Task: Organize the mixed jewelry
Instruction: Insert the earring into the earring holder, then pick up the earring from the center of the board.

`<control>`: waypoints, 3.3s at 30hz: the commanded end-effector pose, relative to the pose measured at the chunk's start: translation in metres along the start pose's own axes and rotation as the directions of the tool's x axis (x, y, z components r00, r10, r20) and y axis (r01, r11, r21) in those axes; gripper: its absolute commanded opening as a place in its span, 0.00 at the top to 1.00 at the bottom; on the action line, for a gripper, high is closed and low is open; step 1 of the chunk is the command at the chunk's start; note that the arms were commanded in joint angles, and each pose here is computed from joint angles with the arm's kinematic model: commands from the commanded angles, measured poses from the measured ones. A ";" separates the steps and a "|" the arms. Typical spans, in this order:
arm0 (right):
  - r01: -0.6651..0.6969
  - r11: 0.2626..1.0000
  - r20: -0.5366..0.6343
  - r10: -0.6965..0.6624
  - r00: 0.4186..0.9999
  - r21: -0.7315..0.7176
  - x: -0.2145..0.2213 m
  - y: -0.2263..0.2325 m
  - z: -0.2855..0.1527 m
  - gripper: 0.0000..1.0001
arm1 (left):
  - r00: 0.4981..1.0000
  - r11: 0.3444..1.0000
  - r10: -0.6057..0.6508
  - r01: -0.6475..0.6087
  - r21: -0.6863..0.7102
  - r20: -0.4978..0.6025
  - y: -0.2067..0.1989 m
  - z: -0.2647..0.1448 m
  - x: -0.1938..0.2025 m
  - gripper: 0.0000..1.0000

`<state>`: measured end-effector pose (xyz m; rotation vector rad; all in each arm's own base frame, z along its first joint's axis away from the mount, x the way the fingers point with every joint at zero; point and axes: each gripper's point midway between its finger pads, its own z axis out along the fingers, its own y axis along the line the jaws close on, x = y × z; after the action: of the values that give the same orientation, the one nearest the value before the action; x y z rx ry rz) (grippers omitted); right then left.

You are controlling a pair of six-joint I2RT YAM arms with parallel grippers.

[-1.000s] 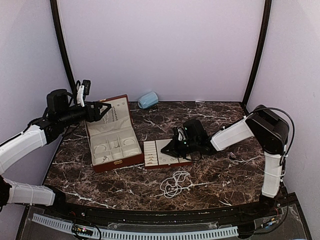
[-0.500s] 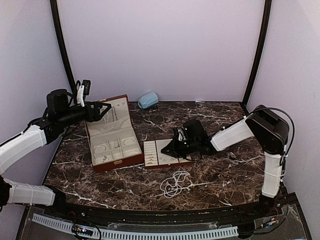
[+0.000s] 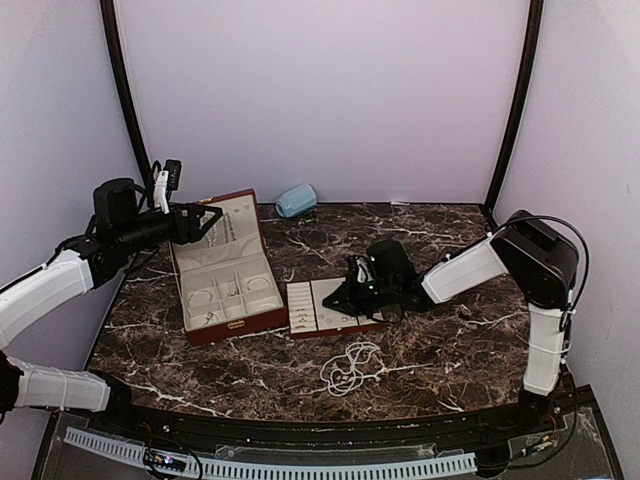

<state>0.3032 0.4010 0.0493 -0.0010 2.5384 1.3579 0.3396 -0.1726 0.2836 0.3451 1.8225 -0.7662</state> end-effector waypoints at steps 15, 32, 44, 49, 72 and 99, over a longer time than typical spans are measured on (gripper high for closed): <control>0.043 0.997 0.022 -0.045 0.999 0.063 -0.003 -0.006 -0.007 0.88 | 1.000 1.000 0.004 -0.004 0.015 0.017 -0.004 -0.006 -0.002 0.30; 0.117 0.975 -0.005 -0.118 0.993 0.187 -0.005 -0.014 -0.008 0.87 | 1.000 1.000 0.004 -0.004 0.018 0.022 -0.005 -0.007 -0.004 0.29; 0.212 0.911 -0.064 -0.203 0.977 0.354 0.005 -0.027 -0.007 0.87 | 1.000 1.000 0.004 -0.005 0.019 0.026 -0.006 -0.008 -0.005 0.29; 0.268 0.887 -0.103 -0.248 0.963 0.375 0.011 -0.023 -0.002 0.88 | 1.000 1.000 0.008 -0.008 0.014 0.029 -0.006 -0.009 -0.005 0.29; 0.390 0.813 -0.093 -0.390 0.916 0.432 -0.012 0.019 -0.016 0.86 | 0.998 0.999 0.032 -0.031 -0.029 0.052 -0.001 -0.016 -0.009 0.29; 0.003 0.723 0.083 -0.084 0.993 0.691 0.038 -0.077 -0.211 0.65 | 0.997 0.982 0.068 -0.063 -0.180 0.023 0.029 -0.022 -0.012 0.28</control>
<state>0.2574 0.2289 0.1124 -0.0862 2.6582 0.3395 0.3432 -0.1435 0.2809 0.2748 1.8475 -0.6165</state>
